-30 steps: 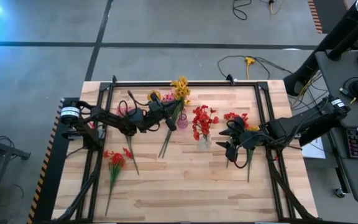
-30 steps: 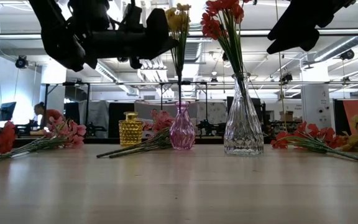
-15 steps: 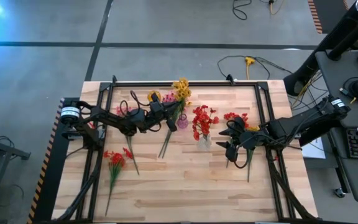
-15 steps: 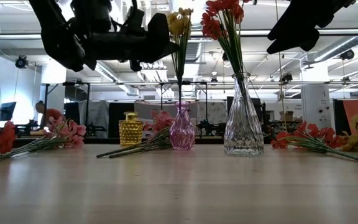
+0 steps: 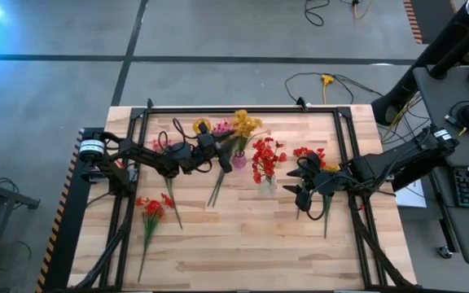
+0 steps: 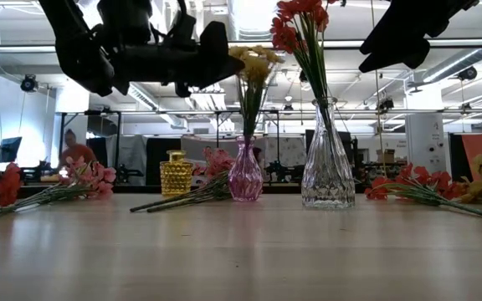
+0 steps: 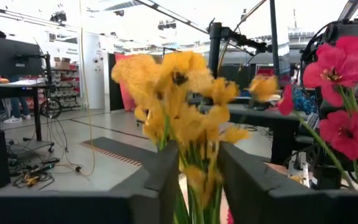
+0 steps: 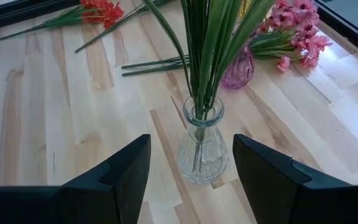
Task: Sort flowers into vase by color
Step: Put the left yellow flowers into the violet vase, then put the left pink flowers into the yellow vase
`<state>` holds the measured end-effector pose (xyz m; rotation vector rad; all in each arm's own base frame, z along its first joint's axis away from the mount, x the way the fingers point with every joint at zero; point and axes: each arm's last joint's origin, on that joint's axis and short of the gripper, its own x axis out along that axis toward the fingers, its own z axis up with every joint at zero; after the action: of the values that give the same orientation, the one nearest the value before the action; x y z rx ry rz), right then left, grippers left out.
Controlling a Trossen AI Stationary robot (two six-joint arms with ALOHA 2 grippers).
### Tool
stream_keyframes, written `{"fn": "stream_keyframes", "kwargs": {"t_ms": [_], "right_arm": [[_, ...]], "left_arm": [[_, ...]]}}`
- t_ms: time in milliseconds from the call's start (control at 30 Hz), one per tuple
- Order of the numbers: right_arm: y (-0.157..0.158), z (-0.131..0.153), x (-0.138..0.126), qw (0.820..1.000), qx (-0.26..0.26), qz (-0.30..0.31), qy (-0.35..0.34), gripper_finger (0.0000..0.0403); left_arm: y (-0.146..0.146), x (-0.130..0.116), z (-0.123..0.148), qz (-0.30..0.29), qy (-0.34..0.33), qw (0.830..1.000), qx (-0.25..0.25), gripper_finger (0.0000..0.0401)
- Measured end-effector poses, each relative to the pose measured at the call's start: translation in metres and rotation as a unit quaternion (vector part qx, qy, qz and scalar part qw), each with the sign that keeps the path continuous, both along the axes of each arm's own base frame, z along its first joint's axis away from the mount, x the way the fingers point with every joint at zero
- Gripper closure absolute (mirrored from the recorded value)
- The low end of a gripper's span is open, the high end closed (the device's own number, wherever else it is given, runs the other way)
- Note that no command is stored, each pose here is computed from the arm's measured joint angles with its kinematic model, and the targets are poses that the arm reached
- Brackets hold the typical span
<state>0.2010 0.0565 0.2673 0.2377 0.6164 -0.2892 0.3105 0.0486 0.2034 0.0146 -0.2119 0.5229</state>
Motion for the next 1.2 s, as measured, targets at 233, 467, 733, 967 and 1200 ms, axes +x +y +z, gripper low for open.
{"fn": "stream_keyframes", "kwargs": {"t_ms": [233, 467, 733, 967, 1200], "right_arm": [[0.0, 0.0, 0.0, 1.0, 0.0, 0.0, 0.0, 0.0181], [0.0, 0.0, 0.0, 1.0, 0.0, 0.0, 0.0, 0.0181], [0.0, 0.0, 0.0, 1.0, 0.002, -0.001, 0.0, 0.0181], [0.0, -0.001, -0.001, 1.0, 0.014, -0.012, 0.003, 0.0181], [0.0, -0.002, -0.002, 0.999, 0.037, -0.029, 0.005, 0.0181]], "left_arm": [[0.0, 0.001, -0.006, 0.0, 0.04, 0.999, 0.0, 0.0223], [-0.002, 0.001, -0.006, -0.002, 0.047, 0.999, 0.004, 0.0177], [-0.004, -0.004, 0.005, -0.002, 0.065, 0.998, 0.009, 0.0163], [-0.012, -0.026, 0.027, -0.014, 0.137, 0.99, -0.009, 0.0163], [-0.018, -0.06, 0.042, -0.019, 0.191, 0.977, -0.097, 0.0163]]}}
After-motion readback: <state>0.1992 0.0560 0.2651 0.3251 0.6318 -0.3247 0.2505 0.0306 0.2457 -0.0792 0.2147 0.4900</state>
